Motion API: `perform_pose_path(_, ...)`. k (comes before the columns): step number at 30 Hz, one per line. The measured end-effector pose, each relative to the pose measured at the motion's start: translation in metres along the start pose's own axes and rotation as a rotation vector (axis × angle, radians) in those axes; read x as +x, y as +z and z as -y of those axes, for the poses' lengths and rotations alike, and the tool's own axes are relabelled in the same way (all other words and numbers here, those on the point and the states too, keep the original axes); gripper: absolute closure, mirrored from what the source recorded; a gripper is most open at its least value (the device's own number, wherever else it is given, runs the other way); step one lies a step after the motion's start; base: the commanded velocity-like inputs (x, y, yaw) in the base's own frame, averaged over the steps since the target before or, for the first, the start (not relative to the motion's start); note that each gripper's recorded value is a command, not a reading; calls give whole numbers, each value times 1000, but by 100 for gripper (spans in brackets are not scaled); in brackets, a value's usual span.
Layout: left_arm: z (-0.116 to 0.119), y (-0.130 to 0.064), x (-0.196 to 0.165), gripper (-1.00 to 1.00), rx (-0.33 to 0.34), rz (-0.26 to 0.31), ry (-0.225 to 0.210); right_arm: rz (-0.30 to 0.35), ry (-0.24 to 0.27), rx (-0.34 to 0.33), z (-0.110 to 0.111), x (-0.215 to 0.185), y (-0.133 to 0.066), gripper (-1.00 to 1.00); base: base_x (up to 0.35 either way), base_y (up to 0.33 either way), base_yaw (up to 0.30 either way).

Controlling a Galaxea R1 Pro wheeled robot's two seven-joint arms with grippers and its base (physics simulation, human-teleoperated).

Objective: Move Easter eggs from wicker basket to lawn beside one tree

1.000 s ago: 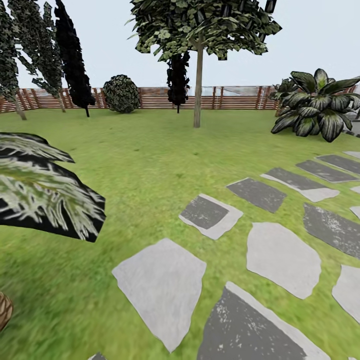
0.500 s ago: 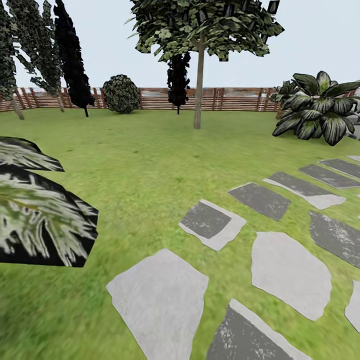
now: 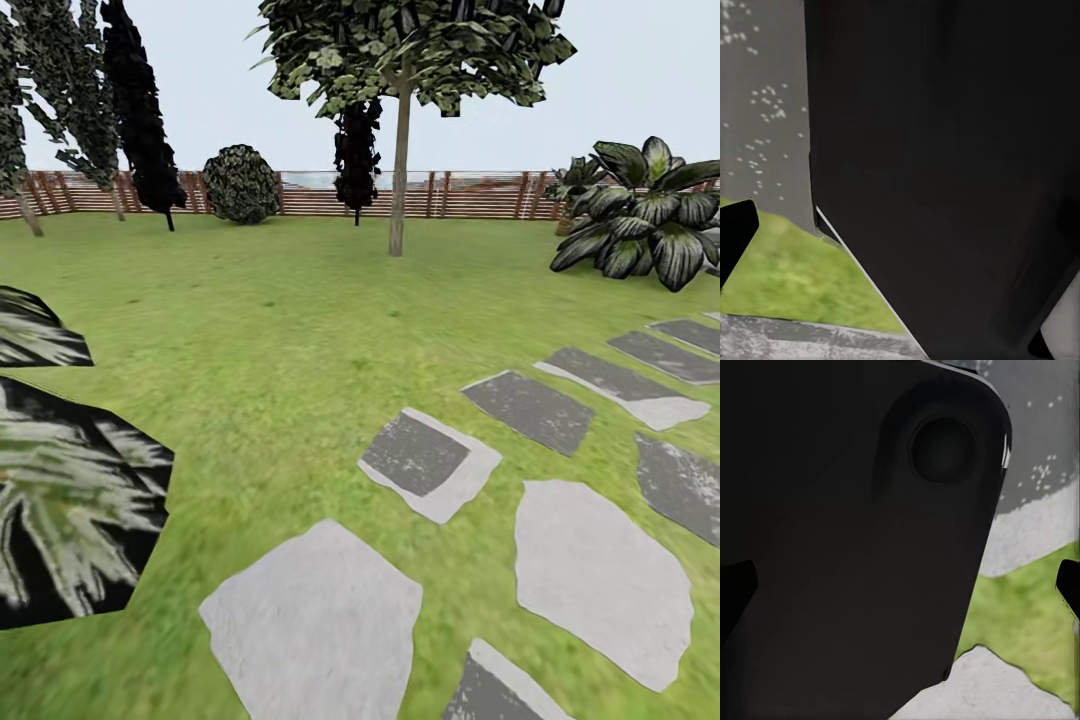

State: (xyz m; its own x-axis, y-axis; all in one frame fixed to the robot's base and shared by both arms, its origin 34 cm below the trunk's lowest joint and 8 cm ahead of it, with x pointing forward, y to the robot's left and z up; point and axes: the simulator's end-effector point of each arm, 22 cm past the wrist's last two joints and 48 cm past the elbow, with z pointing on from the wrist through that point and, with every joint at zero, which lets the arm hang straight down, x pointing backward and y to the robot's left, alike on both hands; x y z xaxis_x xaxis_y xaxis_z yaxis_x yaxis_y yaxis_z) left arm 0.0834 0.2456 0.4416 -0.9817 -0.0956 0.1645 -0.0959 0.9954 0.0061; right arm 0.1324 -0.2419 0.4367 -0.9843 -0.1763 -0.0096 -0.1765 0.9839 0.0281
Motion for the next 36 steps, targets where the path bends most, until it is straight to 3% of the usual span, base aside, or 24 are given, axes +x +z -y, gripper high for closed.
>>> perform_pose_path(6,0,0,0,-100,0,1,0,0,3,-1,0,0,0,-100,331,0,-88)
perform_pose_path(30,1,0,-8,-100,2,21,0,19,2,0,2,-7,0,-100,331,0,-260)
perform_pose_path(36,1,0,-9,-100,2,23,0,22,-6,-2,1,-8,0,-100,331,0,-63)
